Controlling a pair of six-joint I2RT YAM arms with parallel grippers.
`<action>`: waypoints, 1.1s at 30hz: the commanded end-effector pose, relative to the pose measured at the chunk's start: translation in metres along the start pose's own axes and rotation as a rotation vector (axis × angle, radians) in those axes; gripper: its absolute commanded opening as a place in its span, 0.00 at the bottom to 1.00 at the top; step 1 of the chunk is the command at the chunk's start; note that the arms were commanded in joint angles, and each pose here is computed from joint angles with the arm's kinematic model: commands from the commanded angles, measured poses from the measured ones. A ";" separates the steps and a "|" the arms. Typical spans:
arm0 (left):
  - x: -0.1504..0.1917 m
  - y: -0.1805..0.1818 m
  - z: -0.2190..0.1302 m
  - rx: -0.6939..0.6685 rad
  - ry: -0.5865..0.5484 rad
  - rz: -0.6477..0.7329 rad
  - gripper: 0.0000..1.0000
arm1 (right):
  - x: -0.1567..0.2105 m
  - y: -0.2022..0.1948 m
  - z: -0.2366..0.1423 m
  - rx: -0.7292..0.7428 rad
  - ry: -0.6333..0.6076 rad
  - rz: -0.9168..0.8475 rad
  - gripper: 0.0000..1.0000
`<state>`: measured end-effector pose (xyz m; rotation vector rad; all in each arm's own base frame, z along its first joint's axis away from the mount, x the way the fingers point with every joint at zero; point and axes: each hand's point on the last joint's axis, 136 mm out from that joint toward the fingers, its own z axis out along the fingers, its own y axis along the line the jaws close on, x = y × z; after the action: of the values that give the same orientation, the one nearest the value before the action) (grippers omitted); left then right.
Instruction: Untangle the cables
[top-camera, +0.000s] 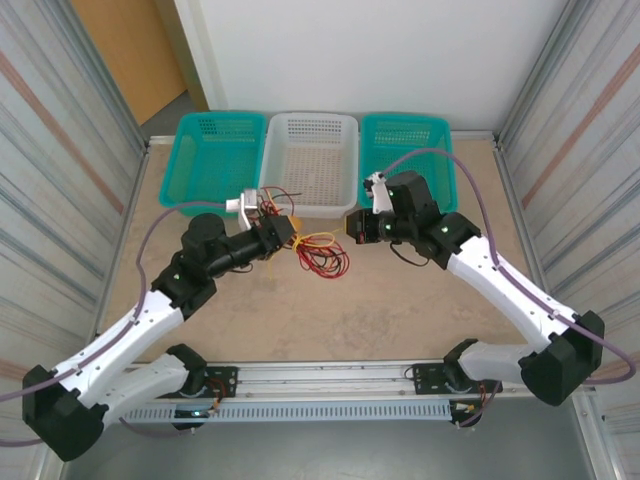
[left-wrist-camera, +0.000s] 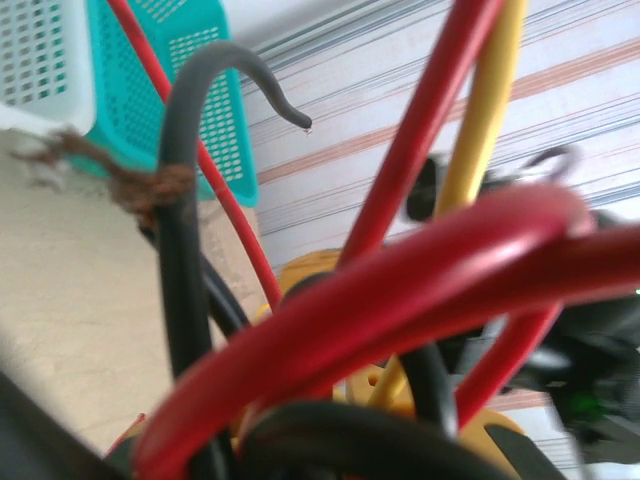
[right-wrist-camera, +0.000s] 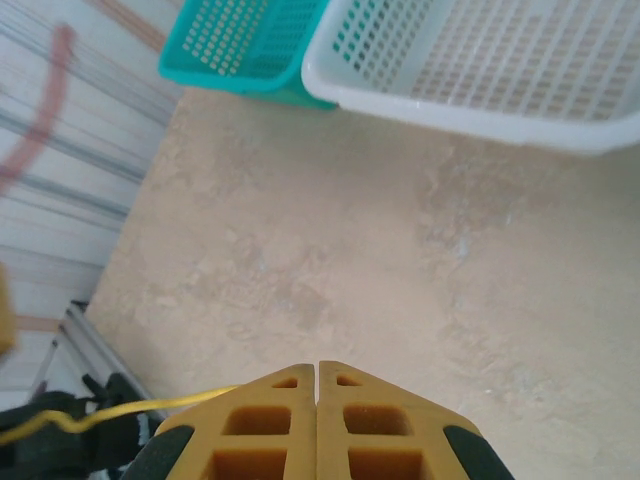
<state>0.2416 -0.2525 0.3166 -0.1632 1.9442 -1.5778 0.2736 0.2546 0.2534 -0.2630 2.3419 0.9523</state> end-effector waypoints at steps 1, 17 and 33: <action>-0.024 -0.090 -0.016 0.271 -0.047 0.010 0.00 | -0.010 -0.012 -0.002 -0.018 -0.077 0.084 0.00; -0.120 -0.169 -0.029 0.415 -0.467 0.082 0.00 | 0.017 0.033 0.025 -0.232 -0.175 0.176 0.00; -0.164 -0.073 -0.013 0.071 -0.621 0.344 0.00 | 0.023 0.100 -0.052 -0.239 -0.308 0.085 0.00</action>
<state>0.3400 -0.2082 0.4275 -0.2515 1.4644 -1.2990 0.2052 0.3038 0.3160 -0.0796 1.9467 1.3028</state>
